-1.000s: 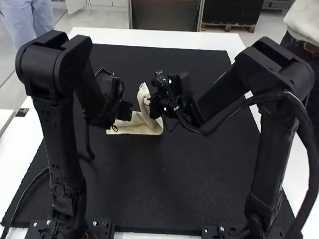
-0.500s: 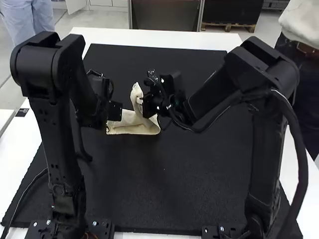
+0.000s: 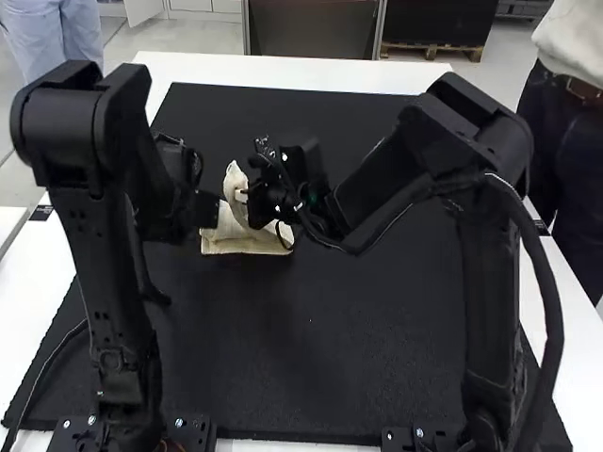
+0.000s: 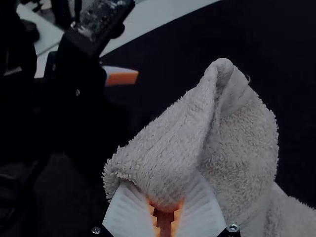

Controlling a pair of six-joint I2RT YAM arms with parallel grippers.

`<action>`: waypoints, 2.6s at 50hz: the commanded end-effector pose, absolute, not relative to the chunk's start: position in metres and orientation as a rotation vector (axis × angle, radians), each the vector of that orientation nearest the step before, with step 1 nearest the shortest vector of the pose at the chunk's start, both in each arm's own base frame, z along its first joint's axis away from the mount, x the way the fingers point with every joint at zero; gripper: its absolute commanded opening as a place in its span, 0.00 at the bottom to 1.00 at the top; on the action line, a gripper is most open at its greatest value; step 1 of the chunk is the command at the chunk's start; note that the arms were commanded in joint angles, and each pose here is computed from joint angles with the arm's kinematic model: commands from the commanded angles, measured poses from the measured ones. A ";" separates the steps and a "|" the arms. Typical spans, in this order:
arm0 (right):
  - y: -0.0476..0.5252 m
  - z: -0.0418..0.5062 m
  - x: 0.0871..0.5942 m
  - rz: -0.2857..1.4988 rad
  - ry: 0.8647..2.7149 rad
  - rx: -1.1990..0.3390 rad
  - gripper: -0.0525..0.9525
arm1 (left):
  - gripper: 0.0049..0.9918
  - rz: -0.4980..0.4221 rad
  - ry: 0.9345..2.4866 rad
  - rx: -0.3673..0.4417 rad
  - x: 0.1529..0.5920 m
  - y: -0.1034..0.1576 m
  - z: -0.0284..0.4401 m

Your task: Fold the towel.

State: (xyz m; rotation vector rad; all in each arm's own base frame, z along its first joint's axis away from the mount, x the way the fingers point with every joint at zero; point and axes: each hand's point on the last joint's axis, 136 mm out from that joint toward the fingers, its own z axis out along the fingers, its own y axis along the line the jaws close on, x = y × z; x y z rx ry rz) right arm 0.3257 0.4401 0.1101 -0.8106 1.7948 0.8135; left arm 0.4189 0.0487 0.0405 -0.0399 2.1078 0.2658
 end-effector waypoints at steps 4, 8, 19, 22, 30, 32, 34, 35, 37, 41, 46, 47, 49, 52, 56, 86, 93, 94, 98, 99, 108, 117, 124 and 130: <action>0.452 0.114 0.324 0.861 1.760 -0.812 0.12 | 0.95 0.340 2.029 -0.067 0.422 0.083 0.072; 0.452 0.107 0.325 0.860 1.771 -0.816 0.12 | 0.95 0.354 2.018 -0.074 0.421 0.091 0.076; 0.457 0.103 0.329 0.873 1.759 -0.820 0.12 | 0.95 0.359 2.006 -0.071 0.421 0.092 0.081; 0.462 0.108 0.332 0.879 1.745 -0.817 0.12 | 0.95 0.357 2.005 -0.070 0.421 0.092 0.082; 0.471 0.124 0.342 0.893 1.708 -0.806 0.12 | 0.95 0.352 2.005 -0.066 0.422 0.091 0.081; 0.472 0.127 0.345 0.891 1.704 -0.803 0.12 | 0.95 0.353 2.002 -0.067 0.422 0.091 0.082; 0.472 0.128 0.349 0.892 1.702 -0.803 0.12 | 0.95 0.352 2.003 -0.066 0.422 0.091 0.082; 0.473 0.127 0.350 0.891 1.701 -0.804 0.12 | 0.95 0.352 2.002 -0.066 0.422 0.091 0.082; 0.473 0.124 0.353 0.886 1.703 -0.804 0.12 | 0.95 0.352 1.999 -0.066 0.423 0.091 0.083; 0.475 0.120 0.357 0.882 1.712 -0.804 0.12 | 0.95 0.351 1.999 -0.065 0.423 0.091 0.083; 0.475 0.116 0.356 0.881 1.717 -0.807 0.12 | 0.95 0.351 1.994 -0.062 0.423 0.091 0.084; 0.474 0.114 0.356 0.881 1.721 -0.808 0.12 | 0.95 0.350 1.994 -0.062 0.423 0.091 0.084; 0.474 0.108 0.355 0.880 1.732 -0.811 0.12 | 0.95 0.349 1.993 -0.061 0.424 0.091 0.085; 0.474 0.100 0.355 0.880 1.745 -0.814 0.12 | 0.95 0.349 1.996 -0.060 0.424 0.091 0.085; 0.475 0.092 0.355 0.883 1.758 -0.812 0.12 | 0.95 0.349 1.994 -0.058 0.425 0.091 0.086; 0.485 0.067 0.364 0.890 1.774 -0.801 0.16 | 0.95 0.331 1.989 -0.045 0.425 0.088 0.088; 0.489 0.064 0.364 0.893 1.774 -0.805 0.32 | 0.95 0.327 1.989 -0.042 0.425 0.087 0.088; 0.489 0.063 0.364 0.892 1.776 -0.806 0.33 | 0.95 0.326 1.991 -0.043 0.425 0.086 0.088; 0.489 0.063 0.364 0.892 1.776 -0.806 0.36 | 0.95 0.325 1.994 -0.039 0.425 0.085 0.086; 0.489 0.063 0.364 0.892 1.776 -0.806 0.35 | 0.95 0.324 1.992 -0.041 0.425 0.086 0.087; 0.489 0.058 0.364 0.890 1.784 -0.808 0.35 | 0.95 0.324 1.987 -0.041 0.426 0.086 0.088; 0.488 0.057 0.365 0.889 1.785 -0.807 0.39 | 0.95 0.323 1.989 -0.038 0.426 0.086 0.087; 0.487 0.059 0.367 0.887 1.785 -0.804 0.59 | 0.95 0.324 1.989 -0.037 0.426 0.086 0.087; 0.487 0.061 0.367 0.887 1.785 -0.804 0.62 | 0.95 0.325 1.989 -0.033 0.426 0.085 0.087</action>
